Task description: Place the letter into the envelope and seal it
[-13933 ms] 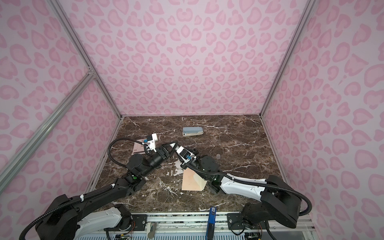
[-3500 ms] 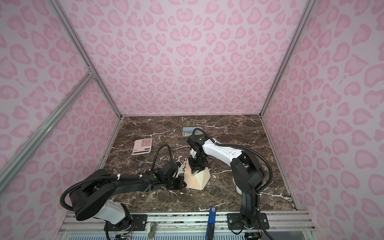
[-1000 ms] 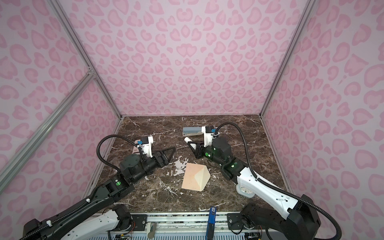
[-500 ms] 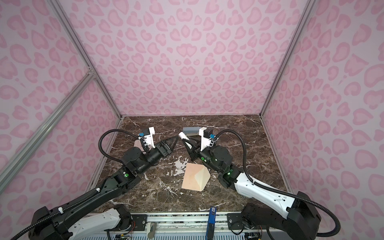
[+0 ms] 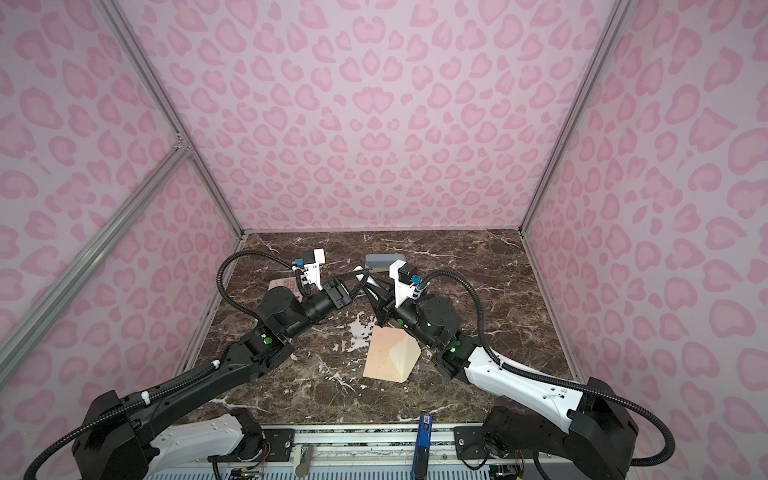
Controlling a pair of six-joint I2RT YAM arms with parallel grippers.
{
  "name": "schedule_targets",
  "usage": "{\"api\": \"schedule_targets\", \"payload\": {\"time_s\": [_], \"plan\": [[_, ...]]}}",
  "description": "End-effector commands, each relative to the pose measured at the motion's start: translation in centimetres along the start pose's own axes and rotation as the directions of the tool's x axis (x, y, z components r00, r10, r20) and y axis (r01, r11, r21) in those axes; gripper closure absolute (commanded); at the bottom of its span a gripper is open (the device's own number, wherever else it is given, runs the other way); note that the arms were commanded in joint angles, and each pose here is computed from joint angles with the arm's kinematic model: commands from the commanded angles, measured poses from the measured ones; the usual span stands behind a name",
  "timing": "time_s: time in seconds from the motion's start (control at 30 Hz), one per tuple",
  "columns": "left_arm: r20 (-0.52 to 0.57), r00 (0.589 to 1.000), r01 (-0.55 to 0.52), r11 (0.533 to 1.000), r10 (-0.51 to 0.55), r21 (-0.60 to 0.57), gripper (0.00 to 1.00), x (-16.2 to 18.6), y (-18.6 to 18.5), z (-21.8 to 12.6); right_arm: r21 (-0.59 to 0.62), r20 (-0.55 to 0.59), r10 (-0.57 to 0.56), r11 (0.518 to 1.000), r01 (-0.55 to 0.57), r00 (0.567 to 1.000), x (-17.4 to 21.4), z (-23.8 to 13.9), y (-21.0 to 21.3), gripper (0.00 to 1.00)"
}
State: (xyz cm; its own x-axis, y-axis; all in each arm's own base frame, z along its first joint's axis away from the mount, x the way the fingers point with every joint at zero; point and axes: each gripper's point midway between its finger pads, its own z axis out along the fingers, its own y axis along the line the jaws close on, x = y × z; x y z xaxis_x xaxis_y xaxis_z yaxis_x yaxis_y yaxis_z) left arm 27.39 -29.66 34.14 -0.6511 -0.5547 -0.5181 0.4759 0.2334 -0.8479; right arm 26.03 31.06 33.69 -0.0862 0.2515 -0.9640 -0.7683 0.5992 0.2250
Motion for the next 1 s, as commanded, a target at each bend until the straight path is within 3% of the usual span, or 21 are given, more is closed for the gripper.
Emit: {"api": "schedule_targets", "payload": {"time_s": [0.0,0.2,0.37,0.47,0.7,0.97], "plan": [[0.013,1.0,0.001,0.998,-0.002,0.069,0.46,-0.6,-1.8,0.0,0.011,0.045,-0.068,0.998,0.067,0.997,-0.6,0.0,0.0,1.0],[0.01,1.0,0.0,0.999,0.0,0.055,0.67,-0.6,-1.6,-0.1,0.018,0.027,-0.134,0.991,0.134,0.991,0.5,-0.1,0.0,1.0],[0.004,1.0,-0.007,0.999,0.007,0.04,0.79,-0.5,-1.3,0.0,0.009,0.004,-0.165,0.986,0.165,0.986,1.4,-0.4,0.2,0.98],[-0.002,1.0,-0.009,0.999,0.009,0.031,0.82,-0.3,-1.0,0.1,-0.001,-0.012,-0.175,0.984,0.175,0.984,2.0,-0.6,0.3,0.93],[-0.008,0.999,-0.049,0.998,0.048,-0.029,0.83,-0.3,0.0,-0.2,-0.024,-0.108,-0.178,0.984,0.177,0.978,3.7,-1.6,0.4,0.64],[-0.013,0.996,-0.086,0.993,0.085,-0.08,0.84,-0.3,0.8,-0.5,-0.012,-0.18,-0.162,0.987,0.163,0.97,5.3,-3.3,-0.1,0.57]]}}
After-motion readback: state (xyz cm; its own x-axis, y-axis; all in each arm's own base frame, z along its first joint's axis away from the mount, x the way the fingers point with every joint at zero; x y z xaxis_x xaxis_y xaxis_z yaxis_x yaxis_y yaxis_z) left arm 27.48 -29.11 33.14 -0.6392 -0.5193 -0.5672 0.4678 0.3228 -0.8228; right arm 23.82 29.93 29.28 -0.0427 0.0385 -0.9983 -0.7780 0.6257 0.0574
